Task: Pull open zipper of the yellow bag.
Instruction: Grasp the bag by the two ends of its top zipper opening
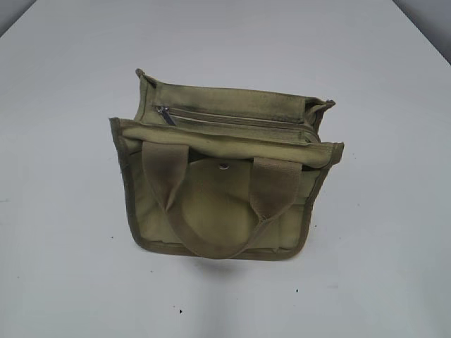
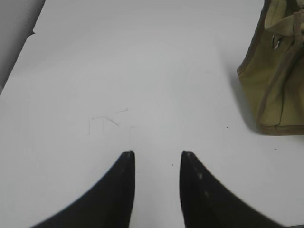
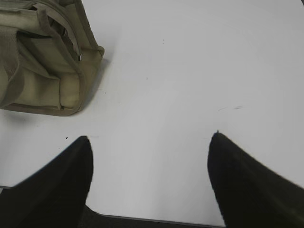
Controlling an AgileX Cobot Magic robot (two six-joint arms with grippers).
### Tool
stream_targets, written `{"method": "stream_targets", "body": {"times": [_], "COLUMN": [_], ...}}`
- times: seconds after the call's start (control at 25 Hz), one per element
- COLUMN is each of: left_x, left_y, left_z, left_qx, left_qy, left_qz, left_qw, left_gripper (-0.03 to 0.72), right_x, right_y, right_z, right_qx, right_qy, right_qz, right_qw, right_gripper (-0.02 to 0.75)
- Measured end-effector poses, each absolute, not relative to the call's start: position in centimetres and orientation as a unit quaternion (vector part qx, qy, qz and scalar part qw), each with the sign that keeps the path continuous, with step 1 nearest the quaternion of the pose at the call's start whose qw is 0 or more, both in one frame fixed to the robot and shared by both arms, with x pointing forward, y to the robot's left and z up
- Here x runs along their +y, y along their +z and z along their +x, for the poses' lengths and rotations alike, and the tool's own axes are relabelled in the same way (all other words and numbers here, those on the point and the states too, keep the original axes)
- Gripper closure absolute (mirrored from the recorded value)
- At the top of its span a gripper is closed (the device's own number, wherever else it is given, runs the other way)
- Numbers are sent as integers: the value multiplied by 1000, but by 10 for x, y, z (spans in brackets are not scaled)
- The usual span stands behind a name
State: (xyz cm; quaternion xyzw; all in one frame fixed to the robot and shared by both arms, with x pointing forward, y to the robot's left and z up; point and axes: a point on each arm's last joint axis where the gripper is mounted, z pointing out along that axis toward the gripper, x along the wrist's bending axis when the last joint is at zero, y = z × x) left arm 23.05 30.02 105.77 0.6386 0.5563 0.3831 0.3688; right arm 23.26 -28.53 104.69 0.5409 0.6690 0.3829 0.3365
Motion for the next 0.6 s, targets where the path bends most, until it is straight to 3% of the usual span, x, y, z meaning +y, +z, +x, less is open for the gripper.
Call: {"method": "stream_targets", "body": {"times": [0.6], "left_x": [300], "left_y": [1058], "left_z": [231], "left_qx": [556], "left_qy": [383], "left_qz": [639], "left_qw": [369], "left_gripper": [432], "right_x": [-285], "right_y": [1047], "right_z": [233], "right_qx": [669], "right_qy": [383], "right_qz": [541], "right_qw": [337], "right_gripper": [154]}}
